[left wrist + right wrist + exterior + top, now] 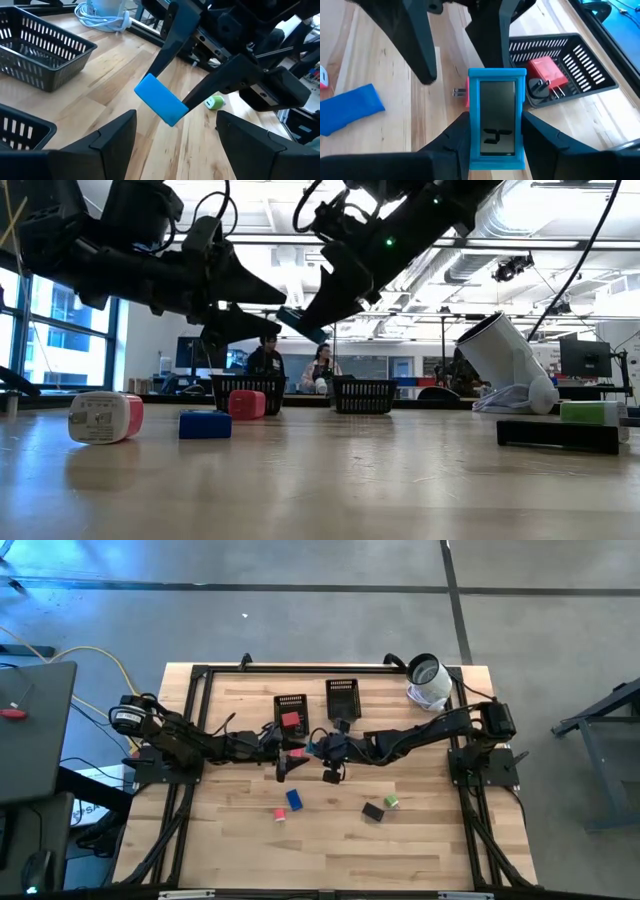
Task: Pick & Place Office items
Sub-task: Put the light blue digital clock into the right black bin
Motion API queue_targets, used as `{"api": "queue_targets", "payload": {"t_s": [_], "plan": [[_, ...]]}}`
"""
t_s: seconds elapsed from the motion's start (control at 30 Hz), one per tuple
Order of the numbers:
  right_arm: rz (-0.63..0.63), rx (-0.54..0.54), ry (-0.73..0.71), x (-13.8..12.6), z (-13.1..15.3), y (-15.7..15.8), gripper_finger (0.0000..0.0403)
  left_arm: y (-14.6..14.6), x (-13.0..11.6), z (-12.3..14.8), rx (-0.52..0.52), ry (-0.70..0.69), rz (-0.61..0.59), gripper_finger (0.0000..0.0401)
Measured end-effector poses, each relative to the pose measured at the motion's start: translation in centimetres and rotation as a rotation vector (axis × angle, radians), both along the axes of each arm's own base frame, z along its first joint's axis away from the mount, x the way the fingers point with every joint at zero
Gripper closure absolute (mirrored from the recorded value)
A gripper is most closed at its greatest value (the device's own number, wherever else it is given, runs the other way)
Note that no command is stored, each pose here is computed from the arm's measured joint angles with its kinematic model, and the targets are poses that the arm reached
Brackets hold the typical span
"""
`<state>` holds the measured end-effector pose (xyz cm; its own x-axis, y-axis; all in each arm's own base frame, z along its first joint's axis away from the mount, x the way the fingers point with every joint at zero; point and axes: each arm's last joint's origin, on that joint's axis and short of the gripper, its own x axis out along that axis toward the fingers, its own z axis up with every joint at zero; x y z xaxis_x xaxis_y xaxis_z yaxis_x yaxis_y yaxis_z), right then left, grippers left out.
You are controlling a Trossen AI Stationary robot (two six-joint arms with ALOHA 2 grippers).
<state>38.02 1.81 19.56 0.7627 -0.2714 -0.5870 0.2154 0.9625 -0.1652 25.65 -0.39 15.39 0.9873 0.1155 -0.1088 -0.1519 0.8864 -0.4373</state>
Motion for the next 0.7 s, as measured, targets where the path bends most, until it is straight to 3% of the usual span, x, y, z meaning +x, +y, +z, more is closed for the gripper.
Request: {"api": "queue_targets", "payload": {"t_s": [0.7], "plan": [[0.049, -0.004, -0.029, 0.19, 0.26, 0.68, 0.0275, 0.42, 0.61, 0.63, -0.078, -0.029, 0.026, 0.0138]]}}
